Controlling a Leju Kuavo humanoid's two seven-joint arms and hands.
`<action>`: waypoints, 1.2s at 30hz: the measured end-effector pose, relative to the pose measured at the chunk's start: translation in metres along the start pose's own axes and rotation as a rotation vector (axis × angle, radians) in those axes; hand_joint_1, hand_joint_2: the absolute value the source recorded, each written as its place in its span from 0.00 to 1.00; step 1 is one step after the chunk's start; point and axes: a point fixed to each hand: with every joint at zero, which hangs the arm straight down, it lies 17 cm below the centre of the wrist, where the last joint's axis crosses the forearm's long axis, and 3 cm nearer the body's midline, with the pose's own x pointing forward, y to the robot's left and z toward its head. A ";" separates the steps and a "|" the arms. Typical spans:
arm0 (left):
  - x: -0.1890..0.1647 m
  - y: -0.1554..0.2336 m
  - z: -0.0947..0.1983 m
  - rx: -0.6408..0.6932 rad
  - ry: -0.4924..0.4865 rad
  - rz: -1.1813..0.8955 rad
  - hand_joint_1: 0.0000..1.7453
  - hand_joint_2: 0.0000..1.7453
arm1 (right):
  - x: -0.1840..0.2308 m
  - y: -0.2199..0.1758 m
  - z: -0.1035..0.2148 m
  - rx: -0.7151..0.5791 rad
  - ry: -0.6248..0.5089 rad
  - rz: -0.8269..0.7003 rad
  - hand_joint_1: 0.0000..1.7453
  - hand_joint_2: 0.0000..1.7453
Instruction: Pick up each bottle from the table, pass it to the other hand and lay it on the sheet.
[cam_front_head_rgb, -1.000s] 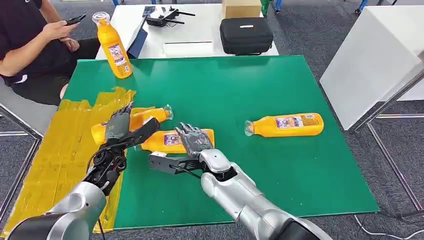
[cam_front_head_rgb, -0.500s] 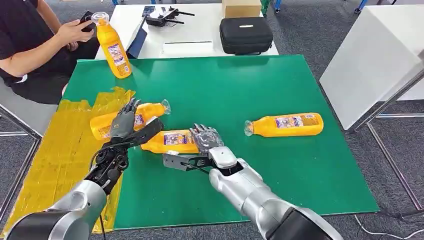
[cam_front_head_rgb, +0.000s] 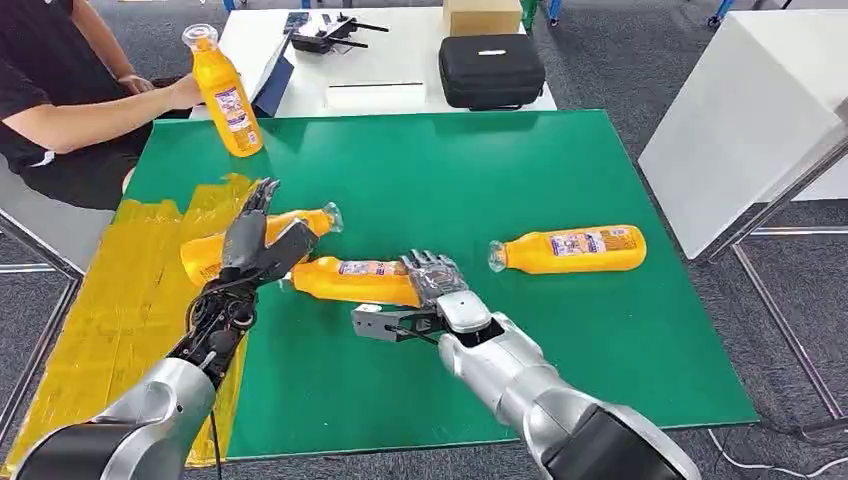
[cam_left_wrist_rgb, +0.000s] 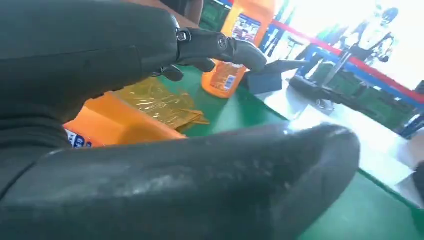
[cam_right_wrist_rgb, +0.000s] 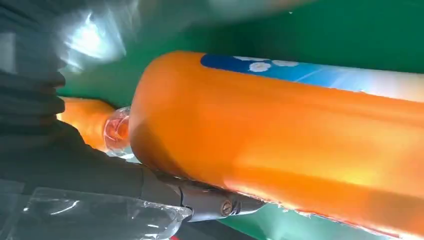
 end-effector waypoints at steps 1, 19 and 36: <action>0.004 0.002 -0.001 0.014 -0.009 0.031 0.00 0.00 | 0.000 0.003 0.000 0.013 -0.005 0.003 0.81 1.00; 0.092 0.061 0.000 0.219 -0.218 0.371 0.00 0.00 | -0.003 0.038 0.007 0.091 0.000 0.083 1.00 1.00; 0.091 0.039 0.004 0.077 -0.109 0.749 0.00 1.00 | -0.005 0.037 0.007 0.037 0.034 -0.031 1.00 1.00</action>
